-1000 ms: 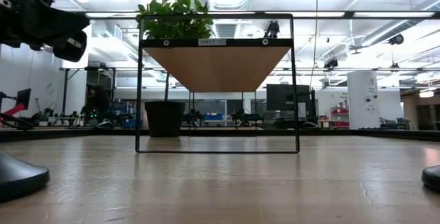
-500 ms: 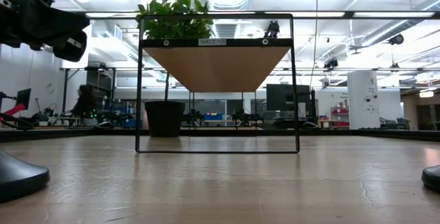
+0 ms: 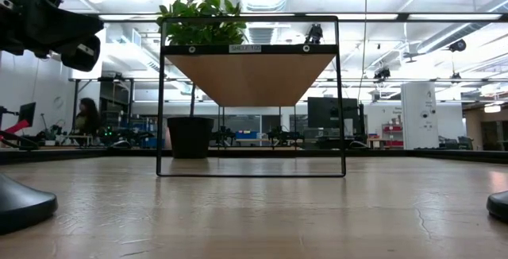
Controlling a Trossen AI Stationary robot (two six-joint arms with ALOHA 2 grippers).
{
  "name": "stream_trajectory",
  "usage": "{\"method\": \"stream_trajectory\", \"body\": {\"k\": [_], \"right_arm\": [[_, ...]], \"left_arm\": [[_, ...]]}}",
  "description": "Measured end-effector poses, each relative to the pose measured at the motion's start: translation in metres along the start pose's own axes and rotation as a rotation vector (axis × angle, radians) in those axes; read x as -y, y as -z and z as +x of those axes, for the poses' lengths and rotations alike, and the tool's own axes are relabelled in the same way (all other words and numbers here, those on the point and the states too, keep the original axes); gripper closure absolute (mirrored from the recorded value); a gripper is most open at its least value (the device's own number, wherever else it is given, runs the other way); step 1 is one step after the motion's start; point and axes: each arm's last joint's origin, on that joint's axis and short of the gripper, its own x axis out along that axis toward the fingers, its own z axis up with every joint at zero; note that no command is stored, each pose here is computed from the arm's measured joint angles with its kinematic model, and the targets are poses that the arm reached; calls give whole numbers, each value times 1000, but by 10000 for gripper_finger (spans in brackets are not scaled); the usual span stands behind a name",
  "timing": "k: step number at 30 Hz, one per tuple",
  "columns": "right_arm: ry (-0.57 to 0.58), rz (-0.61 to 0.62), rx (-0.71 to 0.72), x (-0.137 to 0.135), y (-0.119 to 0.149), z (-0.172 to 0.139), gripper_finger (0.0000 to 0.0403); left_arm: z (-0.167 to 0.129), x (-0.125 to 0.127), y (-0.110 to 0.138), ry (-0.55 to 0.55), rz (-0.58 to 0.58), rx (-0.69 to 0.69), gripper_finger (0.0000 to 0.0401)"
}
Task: Pick & Place candle stick holders
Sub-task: Put the right black candle holder on the shelf
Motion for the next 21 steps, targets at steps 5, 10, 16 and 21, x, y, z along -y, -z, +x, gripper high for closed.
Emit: {"method": "stream_trajectory", "body": {"k": [5,10,16,21], "right_arm": [[29,-46,79,-5,-2,3,250],[55,-86,128,-6,-4,4,260],[73,-95,180,-8,-7,4,272],[71,-109,187,-11,-5,8,280]], "left_arm": [[0,0,0,0,0,0,401],[0,0,0,0,0,0,401],[0,0,0,0,0,0,401],[0,0,0,0,0,0,401]]}}
